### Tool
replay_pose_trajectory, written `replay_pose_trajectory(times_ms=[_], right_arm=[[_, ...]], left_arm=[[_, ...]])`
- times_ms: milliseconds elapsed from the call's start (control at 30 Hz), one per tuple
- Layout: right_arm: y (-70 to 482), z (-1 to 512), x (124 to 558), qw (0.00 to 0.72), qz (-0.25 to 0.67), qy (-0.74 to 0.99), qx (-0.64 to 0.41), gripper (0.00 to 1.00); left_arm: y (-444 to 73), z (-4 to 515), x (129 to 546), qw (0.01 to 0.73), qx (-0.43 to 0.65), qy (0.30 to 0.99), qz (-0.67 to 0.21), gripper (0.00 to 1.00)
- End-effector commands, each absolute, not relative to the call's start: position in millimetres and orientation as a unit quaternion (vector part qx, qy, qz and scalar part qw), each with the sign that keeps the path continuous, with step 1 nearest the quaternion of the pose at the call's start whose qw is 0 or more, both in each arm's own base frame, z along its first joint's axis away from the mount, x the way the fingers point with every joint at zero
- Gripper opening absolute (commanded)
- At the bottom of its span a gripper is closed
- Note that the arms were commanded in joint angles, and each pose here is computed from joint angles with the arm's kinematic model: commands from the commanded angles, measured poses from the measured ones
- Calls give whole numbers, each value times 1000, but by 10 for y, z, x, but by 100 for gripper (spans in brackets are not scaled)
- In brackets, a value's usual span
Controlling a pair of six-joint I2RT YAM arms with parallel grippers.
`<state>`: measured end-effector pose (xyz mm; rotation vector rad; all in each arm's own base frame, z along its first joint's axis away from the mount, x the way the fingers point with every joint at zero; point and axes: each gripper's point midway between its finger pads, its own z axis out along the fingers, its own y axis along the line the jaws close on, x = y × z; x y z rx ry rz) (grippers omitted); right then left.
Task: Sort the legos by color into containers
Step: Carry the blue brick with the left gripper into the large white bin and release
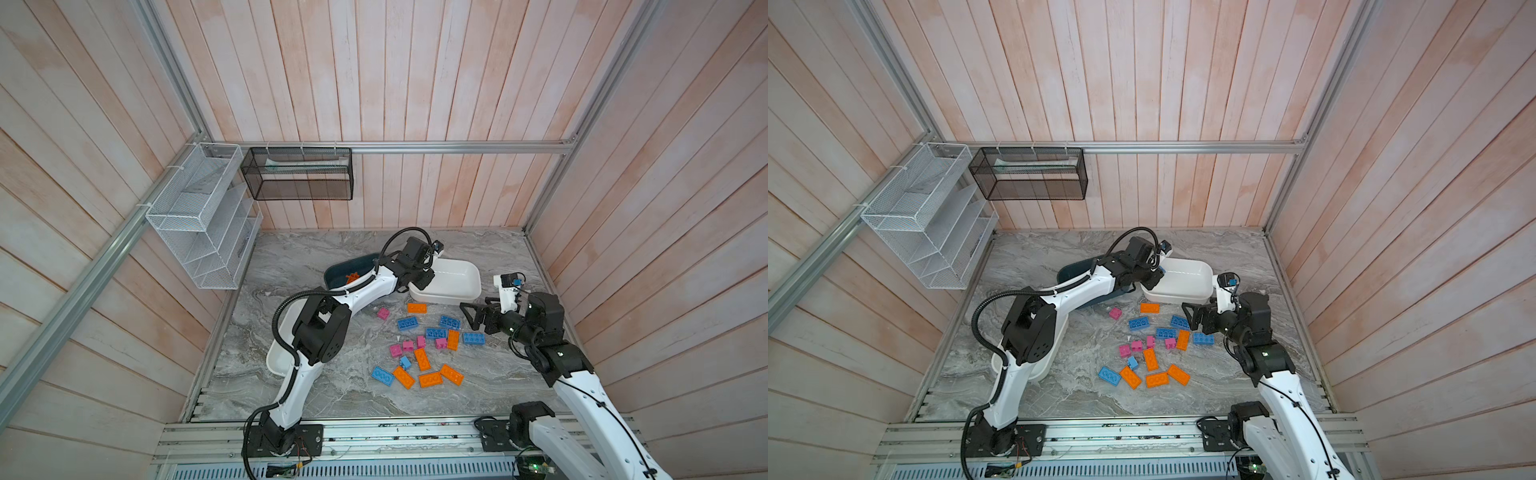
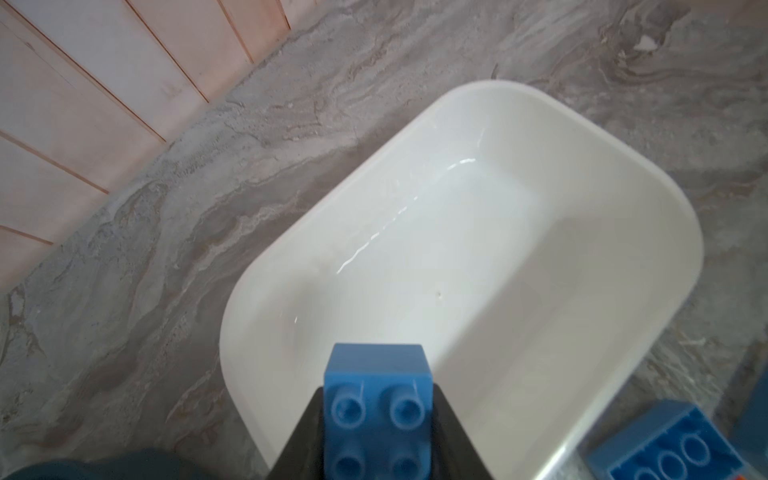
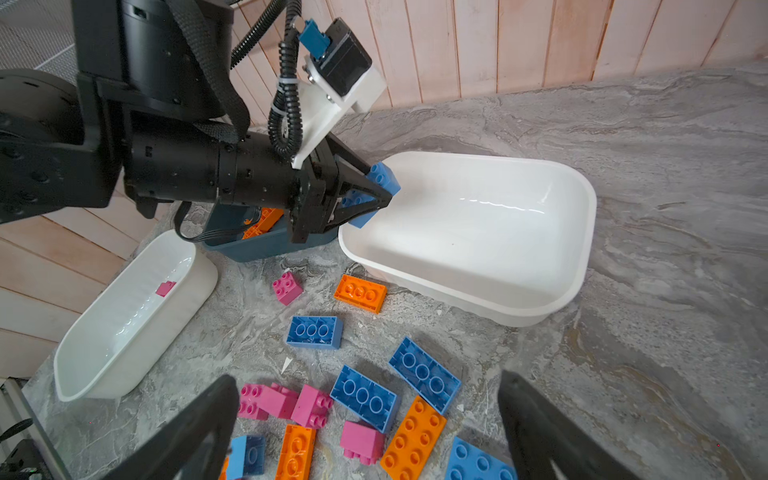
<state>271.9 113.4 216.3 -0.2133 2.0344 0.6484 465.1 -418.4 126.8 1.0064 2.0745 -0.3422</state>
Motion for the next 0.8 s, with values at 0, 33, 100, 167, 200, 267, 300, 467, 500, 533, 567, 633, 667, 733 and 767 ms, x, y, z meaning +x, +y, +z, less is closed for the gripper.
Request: replay_pose_trajectory(times_ms=[0, 33, 100, 167, 200, 267, 300, 467, 500, 533, 567, 633, 667, 733, 767], right_arm=[[1136, 2269, 2695, 489, 270, 824, -98, 98], [1133, 2265, 2687, 488, 270, 824, -97, 98], [1123, 2263, 2681, 490, 270, 824, -96, 98], [1120, 2253, 2670, 489, 270, 824, -97, 98], [1118, 2249, 2668, 489, 270, 824, -96, 98], [1116, 2233, 2663, 488, 271, 824, -95, 98], [1119, 2224, 2657, 486, 272, 825, -95, 98], [1122, 2243, 2626, 488, 274, 823, -97, 98], [1121, 2251, 2621, 488, 274, 823, -97, 98], [1126, 2259, 2615, 487, 275, 823, -99, 98], [1132, 2273, 2609, 487, 276, 822, -101, 98], [1149, 2284, 2595, 485, 280, 822, -106, 98], [1156, 2291, 2587, 484, 281, 822, -108, 98], [1165, 2316, 2577, 483, 283, 821, -111, 98], [1169, 2323, 2574, 483, 285, 820, -111, 98]], left_arm=[[-4309, 1350, 4849, 426, 366, 814, -152, 33], [-4333, 1286, 4862, 421, 367, 815, -153, 33], [-4354, 1178, 4871, 411, 369, 819, -153, 34], [-4362, 1109, 4888, 406, 368, 822, -153, 35], [-4374, 1105, 4899, 408, 368, 821, -154, 36], [-4399, 1090, 4919, 408, 371, 820, -155, 36], [-4403, 1079, 4934, 406, 372, 820, -152, 38], [-4411, 1187, 4919, 408, 377, 817, -153, 49], [-4409, 1239, 4903, 408, 377, 817, -155, 51], [-4405, 1311, 4890, 410, 376, 816, -158, 51], [-4401, 1395, 4871, 412, 375, 815, -160, 51], [-4381, 1595, 4792, 413, 375, 813, -164, 52], [-4356, 1701, 4742, 413, 374, 813, -166, 55], [-4237, 1862, 4611, 404, 362, 824, -165, 62], [-4173, 1932, 4541, 399, 354, 830, -165, 63]])
